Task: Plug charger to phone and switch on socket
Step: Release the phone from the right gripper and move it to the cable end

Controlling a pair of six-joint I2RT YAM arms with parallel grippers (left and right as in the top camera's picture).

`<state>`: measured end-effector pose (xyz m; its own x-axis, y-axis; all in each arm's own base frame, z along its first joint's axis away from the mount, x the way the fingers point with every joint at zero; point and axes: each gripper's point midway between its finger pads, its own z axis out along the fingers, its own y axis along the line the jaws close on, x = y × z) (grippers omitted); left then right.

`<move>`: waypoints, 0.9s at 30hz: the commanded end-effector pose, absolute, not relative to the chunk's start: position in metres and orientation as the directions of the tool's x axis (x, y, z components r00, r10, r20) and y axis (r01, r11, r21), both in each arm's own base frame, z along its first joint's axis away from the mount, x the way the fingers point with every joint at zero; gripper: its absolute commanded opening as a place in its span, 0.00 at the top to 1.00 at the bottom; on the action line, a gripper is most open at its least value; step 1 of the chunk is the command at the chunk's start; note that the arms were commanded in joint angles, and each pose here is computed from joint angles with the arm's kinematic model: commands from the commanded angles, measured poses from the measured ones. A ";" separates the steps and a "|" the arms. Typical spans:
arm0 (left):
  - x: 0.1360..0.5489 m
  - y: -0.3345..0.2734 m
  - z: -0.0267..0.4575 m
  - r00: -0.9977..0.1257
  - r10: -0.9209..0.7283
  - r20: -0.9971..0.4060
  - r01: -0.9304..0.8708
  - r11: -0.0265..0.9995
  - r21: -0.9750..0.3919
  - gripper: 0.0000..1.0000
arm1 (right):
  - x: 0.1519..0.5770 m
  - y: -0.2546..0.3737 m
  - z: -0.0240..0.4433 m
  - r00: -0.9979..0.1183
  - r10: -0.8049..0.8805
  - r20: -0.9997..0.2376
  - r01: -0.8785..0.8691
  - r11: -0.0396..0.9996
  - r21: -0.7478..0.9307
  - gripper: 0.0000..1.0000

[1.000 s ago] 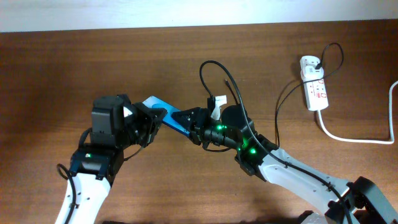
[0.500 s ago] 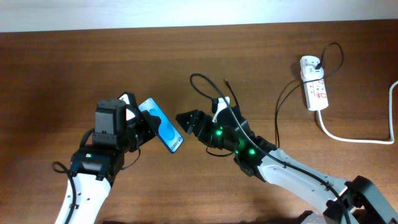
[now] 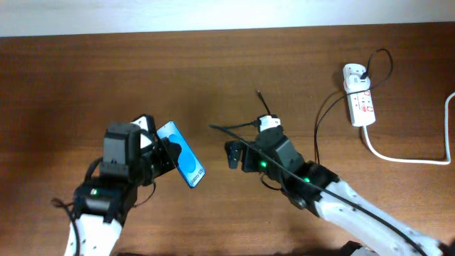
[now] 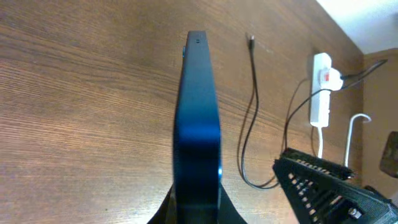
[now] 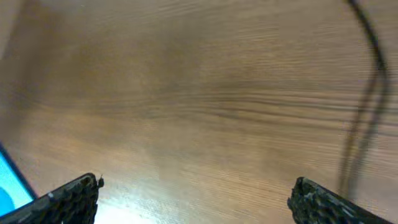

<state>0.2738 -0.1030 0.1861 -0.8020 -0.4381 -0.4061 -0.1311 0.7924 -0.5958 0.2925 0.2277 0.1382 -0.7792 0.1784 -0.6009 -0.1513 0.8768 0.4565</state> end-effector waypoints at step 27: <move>0.233 -0.107 0.235 -0.764 -0.377 -0.524 0.045 0.779 -0.626 1.00 | 0.247 0.174 0.122 -0.844 -0.057 -0.533 -0.189 0.962 0.198 0.02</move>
